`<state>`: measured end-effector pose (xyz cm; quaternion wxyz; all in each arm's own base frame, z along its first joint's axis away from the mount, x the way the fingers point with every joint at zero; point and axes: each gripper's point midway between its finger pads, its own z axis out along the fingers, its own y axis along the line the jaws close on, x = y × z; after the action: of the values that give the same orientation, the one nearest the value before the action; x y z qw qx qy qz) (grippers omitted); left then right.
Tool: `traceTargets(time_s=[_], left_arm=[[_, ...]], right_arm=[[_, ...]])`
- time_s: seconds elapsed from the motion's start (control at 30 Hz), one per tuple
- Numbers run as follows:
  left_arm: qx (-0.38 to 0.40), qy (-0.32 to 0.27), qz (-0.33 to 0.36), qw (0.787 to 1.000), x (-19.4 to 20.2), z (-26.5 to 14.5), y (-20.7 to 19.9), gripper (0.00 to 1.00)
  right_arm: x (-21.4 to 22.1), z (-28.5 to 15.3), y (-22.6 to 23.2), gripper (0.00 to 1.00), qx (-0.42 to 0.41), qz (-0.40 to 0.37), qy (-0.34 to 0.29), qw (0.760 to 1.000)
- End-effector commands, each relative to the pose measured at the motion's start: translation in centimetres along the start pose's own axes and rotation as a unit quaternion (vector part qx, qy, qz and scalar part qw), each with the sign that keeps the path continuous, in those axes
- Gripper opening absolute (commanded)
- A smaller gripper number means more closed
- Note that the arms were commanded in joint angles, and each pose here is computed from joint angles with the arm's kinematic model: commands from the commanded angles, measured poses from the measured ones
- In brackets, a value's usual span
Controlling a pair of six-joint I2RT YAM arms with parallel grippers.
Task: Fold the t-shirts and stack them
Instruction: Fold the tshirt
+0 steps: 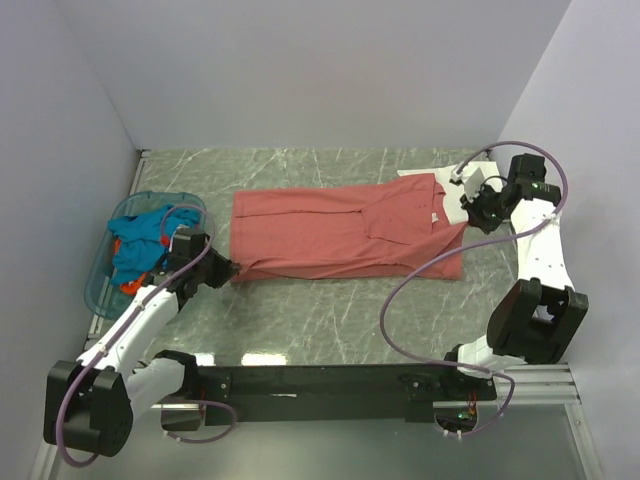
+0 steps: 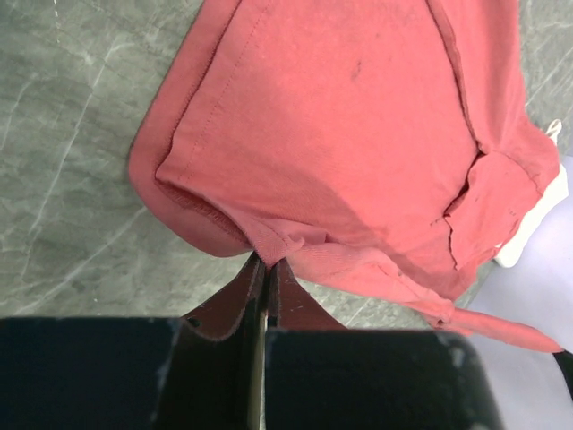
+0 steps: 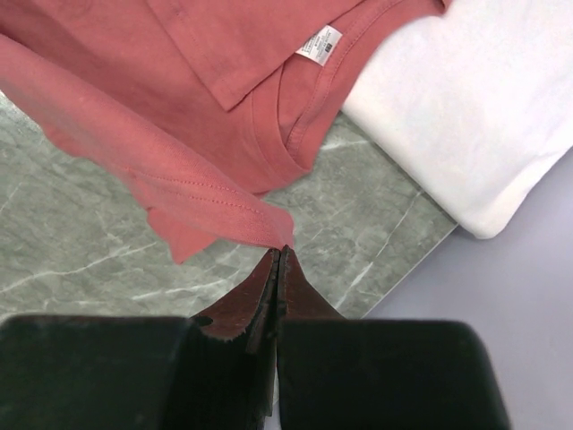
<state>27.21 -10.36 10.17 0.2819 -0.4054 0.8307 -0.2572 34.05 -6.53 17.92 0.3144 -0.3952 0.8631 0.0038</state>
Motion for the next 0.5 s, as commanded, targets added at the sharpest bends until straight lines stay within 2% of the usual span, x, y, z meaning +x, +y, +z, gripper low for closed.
traceTargets(time_s=[0.0, 0.47], left_arm=[[0.026, -0.009, 0.017, 0.999, -0.9, 0.1, -1.6, 0.01], [0.008, -0.002, 0.024, 1.0, -1.4, 2.2, -1.4, 0.0]], right_arm=[[-2.1, -1.1, -2.2, 0.0, 0.027, -0.002, -0.034, 0.999], [-2.3, 0.3, -3.8, 0.0, 0.019, 0.022, -0.028, 0.999]])
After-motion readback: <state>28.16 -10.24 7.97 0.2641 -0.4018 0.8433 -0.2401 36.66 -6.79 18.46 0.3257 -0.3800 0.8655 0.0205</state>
